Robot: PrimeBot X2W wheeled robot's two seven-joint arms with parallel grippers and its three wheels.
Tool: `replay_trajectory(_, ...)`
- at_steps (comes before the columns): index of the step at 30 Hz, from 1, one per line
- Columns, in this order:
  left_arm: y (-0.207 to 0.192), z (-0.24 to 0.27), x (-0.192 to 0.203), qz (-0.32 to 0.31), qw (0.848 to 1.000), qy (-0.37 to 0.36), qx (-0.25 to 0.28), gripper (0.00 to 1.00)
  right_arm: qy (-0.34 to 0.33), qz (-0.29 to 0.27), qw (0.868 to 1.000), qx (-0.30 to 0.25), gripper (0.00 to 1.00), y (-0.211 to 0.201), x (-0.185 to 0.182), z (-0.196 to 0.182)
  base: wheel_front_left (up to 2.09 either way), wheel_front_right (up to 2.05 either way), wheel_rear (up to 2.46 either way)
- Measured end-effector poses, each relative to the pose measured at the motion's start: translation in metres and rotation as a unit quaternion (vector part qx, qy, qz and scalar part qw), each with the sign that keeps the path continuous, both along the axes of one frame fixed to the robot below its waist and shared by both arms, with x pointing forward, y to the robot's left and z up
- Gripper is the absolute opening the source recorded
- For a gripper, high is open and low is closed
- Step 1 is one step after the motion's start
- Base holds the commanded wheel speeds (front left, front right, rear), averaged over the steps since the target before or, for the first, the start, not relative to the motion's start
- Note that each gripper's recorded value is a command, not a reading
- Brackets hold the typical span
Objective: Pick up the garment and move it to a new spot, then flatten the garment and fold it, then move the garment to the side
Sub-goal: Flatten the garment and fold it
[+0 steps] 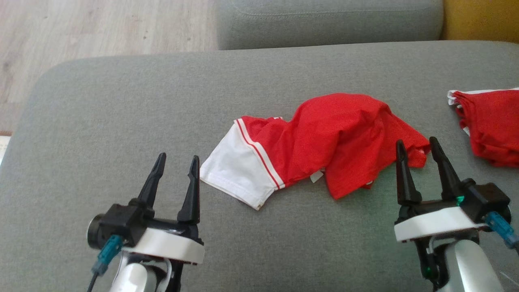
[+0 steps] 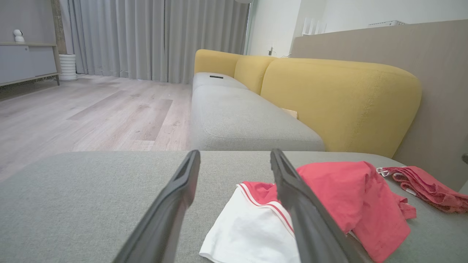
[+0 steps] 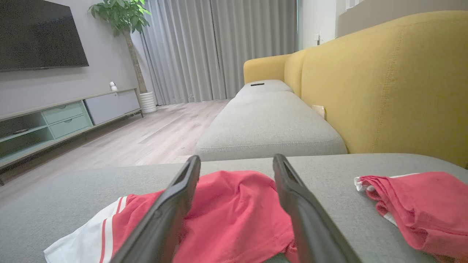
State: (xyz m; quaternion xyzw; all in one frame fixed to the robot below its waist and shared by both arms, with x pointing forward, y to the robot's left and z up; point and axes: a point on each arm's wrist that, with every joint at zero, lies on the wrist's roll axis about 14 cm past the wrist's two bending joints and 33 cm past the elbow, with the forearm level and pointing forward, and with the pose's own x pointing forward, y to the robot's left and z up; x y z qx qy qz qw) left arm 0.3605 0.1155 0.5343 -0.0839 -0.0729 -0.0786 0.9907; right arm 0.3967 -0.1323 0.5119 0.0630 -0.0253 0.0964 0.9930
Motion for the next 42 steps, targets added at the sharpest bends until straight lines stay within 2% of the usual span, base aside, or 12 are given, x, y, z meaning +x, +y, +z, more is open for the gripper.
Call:
replay_trajectory(5, 0.005, 0.001, 0.001, 0.005, 1.000, -0.002, -0.004, 1.00, 0.009, 0.029, 1.000, -0.002, 1.00, 0.020, 0.002, -0.005, 0.00, 0.00, 0.00)
replay_trajectory(8, 0.010, 0.002, 0.004, 0.010, 1.000, -0.005, -0.001, 1.00, 0.015, 0.077, 0.997, -0.014, 1.00, 0.051, 0.000, -0.010, 0.00, 0.00, 0.00)
replay_trajectory(12, 0.016, 0.000, 0.007, 0.018, 1.000, -0.003, 0.002, 1.00, 0.040, 0.154, 0.987, -0.025, 1.00, 0.101, -0.007, -0.025, 0.00, 0.00, 0.00)
replay_trajectory(14, 0.020, -0.004, 0.008, 0.025, 1.000, 0.005, 0.003, 1.00, 0.054, 0.192, 0.979, -0.045, 1.00, 0.123, -0.008, -0.035, 0.00, 0.00, 0.00)
replay_trajectory(15, 0.025, -0.011, 0.007, 0.032, 0.999, 0.015, 0.004, 1.00, 0.065, 0.224, 0.971, -0.060, 1.00, 0.143, -0.007, -0.045, 0.00, 0.00, 0.00)
replay_trajectory(22, 0.036, -0.016, 0.011, 0.053, 0.998, 0.026, 0.000, 1.00, 0.133, 0.314, 0.931, -0.131, 1.00, 0.186, -0.016, -0.099, 0.00, 0.00, 0.00)
replay_trajectory(27, 0.046, -0.019, 0.011, 0.072, 0.997, 0.033, 0.001, 1.00, 0.176, 0.351, 0.903, -0.175, 1.00, 0.194, -0.024, -0.136, 0.00, 0.00, 0.00)
replay_trajectory(31, 0.049, -0.021, 0.010, 0.080, 0.996, 0.037, -0.002, 1.00, 0.190, 0.358, 0.893, -0.195, 1.00, 0.193, -0.023, -0.148, 0.00, 0.00, 0.00)
replay_trajectory(32, 0.048, -0.021, 0.010, 0.079, 0.996, 0.037, -0.002, 1.00, 0.187, 0.357, 0.894, -0.195, 0.20, 0.193, -0.021, -0.147, 0.00, 0.00, 0.00)
replay_trajectory(33, 0.048, -0.021, 0.010, 0.078, 0.996, 0.037, -0.002, 1.00, 0.184, 0.355, 0.896, -0.192, 0.00, 0.192, -0.018, -0.145, 0.00, 0.00, 0.00)
replay_trajectory(38, 0.041, -0.020, 0.011, 0.067, 0.997, 0.035, -0.003, 1.00, 0.161, 0.330, 0.913, -0.178, 0.00, 0.181, -0.006, -0.134, 0.00, 0.00, 0.00)
replay_trajectory(42, 0.034, -0.017, 0.011, 0.056, 0.998, 0.029, -0.005, 1.00, 0.117, 0.311, 0.927, -0.173, 0.00, 0.175, 0.015, -0.106, 0.00, 0.00, 0.00)
